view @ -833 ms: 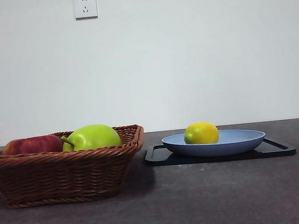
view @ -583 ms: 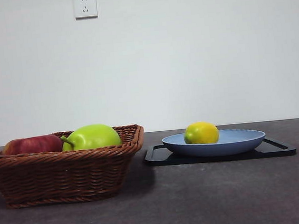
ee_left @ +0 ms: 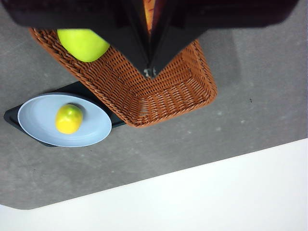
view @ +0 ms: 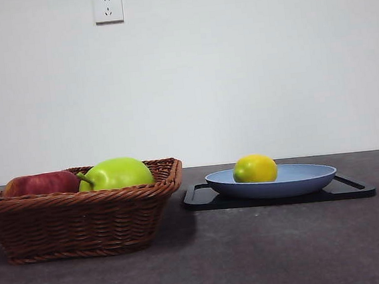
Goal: Take the lemon from the basket,put the lemon in the plate,hand out the plate
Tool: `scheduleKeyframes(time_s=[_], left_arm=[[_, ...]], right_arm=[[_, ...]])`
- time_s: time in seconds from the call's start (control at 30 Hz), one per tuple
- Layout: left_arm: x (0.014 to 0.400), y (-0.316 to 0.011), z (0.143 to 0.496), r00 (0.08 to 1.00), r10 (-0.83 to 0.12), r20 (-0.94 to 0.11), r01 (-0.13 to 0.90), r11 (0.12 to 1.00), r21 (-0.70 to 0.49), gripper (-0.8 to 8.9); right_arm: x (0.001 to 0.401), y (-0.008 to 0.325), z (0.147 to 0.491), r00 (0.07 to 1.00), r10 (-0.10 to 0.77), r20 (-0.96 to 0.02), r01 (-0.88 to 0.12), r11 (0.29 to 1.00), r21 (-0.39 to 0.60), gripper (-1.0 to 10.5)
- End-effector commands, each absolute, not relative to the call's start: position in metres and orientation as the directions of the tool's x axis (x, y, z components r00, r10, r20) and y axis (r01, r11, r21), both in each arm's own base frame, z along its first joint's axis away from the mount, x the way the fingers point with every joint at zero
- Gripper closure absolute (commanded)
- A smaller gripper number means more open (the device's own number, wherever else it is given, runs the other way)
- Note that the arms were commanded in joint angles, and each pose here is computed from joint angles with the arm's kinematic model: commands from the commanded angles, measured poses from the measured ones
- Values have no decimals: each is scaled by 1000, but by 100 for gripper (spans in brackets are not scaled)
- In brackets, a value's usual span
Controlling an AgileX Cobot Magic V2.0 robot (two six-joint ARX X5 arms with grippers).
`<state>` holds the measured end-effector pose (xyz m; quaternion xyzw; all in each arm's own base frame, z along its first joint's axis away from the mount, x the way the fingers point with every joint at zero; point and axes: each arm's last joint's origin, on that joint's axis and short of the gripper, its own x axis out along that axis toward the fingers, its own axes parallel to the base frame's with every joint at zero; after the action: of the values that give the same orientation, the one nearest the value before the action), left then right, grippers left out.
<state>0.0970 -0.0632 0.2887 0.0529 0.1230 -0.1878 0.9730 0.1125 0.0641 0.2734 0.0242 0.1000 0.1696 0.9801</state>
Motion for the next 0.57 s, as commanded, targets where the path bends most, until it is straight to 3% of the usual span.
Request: scheduleKeyframes(time_s=[0.03, 0.17, 0.3, 0.43, 0.57], left_arm=[[97, -64, 292, 901, -359, -242, 380, 924, 42, 805], [94, -61, 294, 907, -357, -225, 374, 927, 39, 805], [77, -44, 297, 930, -322, -177, 348, 925, 149, 805], [64, -26, 294, 974, -218, -57, 224, 968, 118, 805], [67, -13, 274, 998, -16, 67, 10, 996, 84, 805]], right_arm=[[113, 65, 277, 924, 339, -175, -326, 940, 97, 943], [113, 65, 277, 925, 339, -175, -326, 940, 97, 943], [112, 65, 277, 924, 339, -175, -327, 940, 97, 943], [113, 65, 277, 925, 339, -175, -326, 940, 97, 943], [112, 65, 277, 924, 339, -175, -327, 940, 97, 943]])
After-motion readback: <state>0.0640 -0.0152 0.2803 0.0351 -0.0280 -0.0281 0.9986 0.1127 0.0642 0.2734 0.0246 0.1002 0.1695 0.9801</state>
